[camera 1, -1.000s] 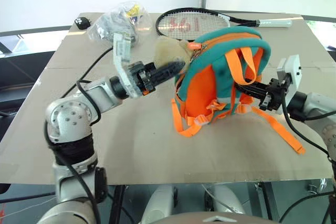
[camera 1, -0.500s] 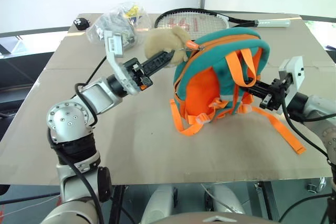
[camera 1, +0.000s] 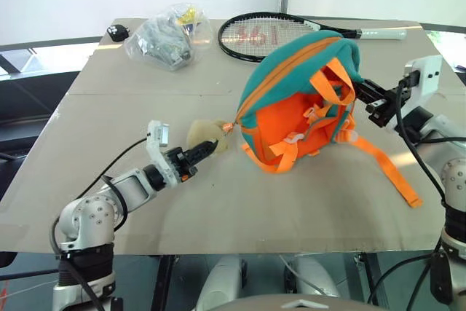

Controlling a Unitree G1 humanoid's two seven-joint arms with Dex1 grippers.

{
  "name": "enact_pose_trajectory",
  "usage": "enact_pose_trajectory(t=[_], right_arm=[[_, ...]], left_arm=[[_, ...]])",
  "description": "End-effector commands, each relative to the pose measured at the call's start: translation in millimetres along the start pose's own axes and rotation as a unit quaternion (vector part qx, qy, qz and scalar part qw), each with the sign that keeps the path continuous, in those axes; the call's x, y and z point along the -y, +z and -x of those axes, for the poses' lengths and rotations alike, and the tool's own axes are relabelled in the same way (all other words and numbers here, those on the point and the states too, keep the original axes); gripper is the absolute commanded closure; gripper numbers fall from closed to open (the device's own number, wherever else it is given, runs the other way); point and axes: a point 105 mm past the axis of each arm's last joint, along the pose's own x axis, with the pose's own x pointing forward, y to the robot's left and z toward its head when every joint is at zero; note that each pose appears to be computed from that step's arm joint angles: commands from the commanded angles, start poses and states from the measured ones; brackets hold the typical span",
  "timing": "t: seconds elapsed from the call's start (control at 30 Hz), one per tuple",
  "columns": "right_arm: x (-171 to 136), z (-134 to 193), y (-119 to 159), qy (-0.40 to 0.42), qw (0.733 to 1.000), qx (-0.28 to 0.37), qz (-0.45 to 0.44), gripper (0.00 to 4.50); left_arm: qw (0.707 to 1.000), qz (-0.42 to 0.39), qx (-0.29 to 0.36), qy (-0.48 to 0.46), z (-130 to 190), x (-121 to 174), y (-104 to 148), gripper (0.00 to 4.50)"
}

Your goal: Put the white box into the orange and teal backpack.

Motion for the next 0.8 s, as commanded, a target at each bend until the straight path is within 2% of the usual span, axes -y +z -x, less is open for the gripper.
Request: enact_pose_trajectory(t=[0.03, 0.13, 0.3, 0.37, 0.5, 0.67, 0.73, 0.8], right_arm=[[29.1, 11.5, 20.7, -0.075, 0.997, 0.034, 0.009, 4.5], [31.6, 13.1, 32.9, -0.086, 0.994, 0.065, 0.021, 4.5], [32.4, 22.1, 79.0, -0.097, 0.979, 0.175, 0.039, 4.5], [30.1, 27.0, 83.5, -0.089, 0.978, 0.185, 0.039, 4.5], [18.1, 35.2, 51.5, -0.057, 0.989, 0.114, 0.079, 4.5], [20.5, 45.8, 10.1, -0.073, 0.993, 0.047, 0.085, 4.5], [20.8, 57.1, -2.0, -0.054, 0.991, 0.016, 0.124, 3.9], [20.7, 65.4, -5.6, -0.04, 0.991, 0.002, 0.131, 3.28]], left_arm=[[0.996, -0.004, -0.034, 0.077, 1.6, -30.4, -23.5, 3.99], [0.999, -0.028, -0.005, 0.046, -23.6, -16.4, -15.2, 3.99], [0.996, -0.062, 0.059, -0.018, -68.9, 21.0, 19.0, 3.99], [0.994, -0.081, 0.068, -0.038, -79.7, 33.0, 28.1, 3.99], [0.992, -0.093, 0.051, -0.068, -90.0, 46.6, 29.0, 3.99], [0.987, -0.13, -0.013, -0.098, -92.2, 45.4, 0.5, 3.99], [0.983, -0.153, -0.012, -0.098, -82.9, 47.4, -0.5, 2.98], [0.98, -0.178, -0.005, -0.094, -69.9, 48.3, 1.3, 2.31]])
